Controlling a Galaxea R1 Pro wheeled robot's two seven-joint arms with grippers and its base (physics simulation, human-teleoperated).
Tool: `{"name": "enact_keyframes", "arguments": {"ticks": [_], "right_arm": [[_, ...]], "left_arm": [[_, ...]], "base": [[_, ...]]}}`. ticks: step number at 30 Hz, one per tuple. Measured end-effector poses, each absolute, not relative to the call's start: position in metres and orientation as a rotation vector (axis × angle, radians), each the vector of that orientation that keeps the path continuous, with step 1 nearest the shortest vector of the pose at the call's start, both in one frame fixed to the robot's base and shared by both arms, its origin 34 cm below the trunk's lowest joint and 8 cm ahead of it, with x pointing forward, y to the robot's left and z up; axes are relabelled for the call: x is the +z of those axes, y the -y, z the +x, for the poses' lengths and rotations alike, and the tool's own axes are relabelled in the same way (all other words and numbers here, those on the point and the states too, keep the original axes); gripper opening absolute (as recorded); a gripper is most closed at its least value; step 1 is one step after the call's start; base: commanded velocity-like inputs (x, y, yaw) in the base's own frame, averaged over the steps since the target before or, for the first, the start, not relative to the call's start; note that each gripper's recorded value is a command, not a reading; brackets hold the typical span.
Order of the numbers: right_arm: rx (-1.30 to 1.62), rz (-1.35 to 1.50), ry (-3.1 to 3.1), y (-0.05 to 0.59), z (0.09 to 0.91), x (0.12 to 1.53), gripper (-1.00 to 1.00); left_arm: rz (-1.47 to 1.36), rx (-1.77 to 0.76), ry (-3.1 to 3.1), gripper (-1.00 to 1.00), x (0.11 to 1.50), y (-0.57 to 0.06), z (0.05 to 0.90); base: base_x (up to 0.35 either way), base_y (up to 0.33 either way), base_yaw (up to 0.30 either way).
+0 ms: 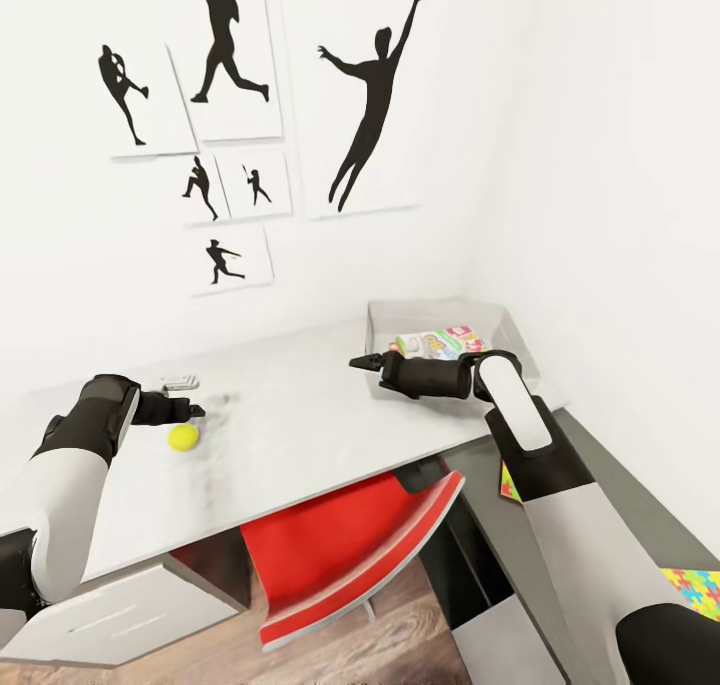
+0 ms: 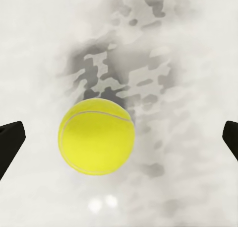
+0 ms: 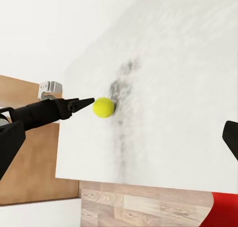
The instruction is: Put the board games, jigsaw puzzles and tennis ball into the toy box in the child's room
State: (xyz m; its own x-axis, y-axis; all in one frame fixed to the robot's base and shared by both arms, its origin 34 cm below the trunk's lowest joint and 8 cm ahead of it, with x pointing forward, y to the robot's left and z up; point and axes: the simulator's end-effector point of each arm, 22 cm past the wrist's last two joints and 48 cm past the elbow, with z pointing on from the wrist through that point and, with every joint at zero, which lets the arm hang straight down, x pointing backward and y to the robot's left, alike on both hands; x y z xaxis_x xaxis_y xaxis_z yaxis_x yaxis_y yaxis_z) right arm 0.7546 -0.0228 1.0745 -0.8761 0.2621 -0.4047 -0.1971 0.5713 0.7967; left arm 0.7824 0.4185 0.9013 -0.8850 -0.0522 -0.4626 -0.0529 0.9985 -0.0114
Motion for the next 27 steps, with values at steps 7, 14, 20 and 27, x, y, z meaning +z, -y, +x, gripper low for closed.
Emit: {"name": "enact_keyframes", "arguments": {"ticks": [7,14,20,27], "right_arm": [[1.262,0.059,-2.327,0.023,0.756,1.068,1.0],[1.265,0.065,-2.337,0.023,0.756,1.061,1.0],[1.267,0.071,-2.343,0.024,0.757,1.055,1.0],[1.27,0.077,-2.352,0.023,0.757,1.048,1.0]], "left_arm": [[-0.075,0.003,-2.67,1.0,0.894,-0.419,0.781],[-0.075,0.004,-2.681,1.0,0.887,-0.419,0.78],[-0.075,0.006,-2.691,1.0,0.88,-0.42,0.779],[-0.072,0.016,-2.693,1.0,0.875,-0.423,0.779]], "base": [[0.0,0.0,0.0],[0.0,0.0,0.0],[0.0,0.0,0.0],[0.0,0.0,0.0]]}}
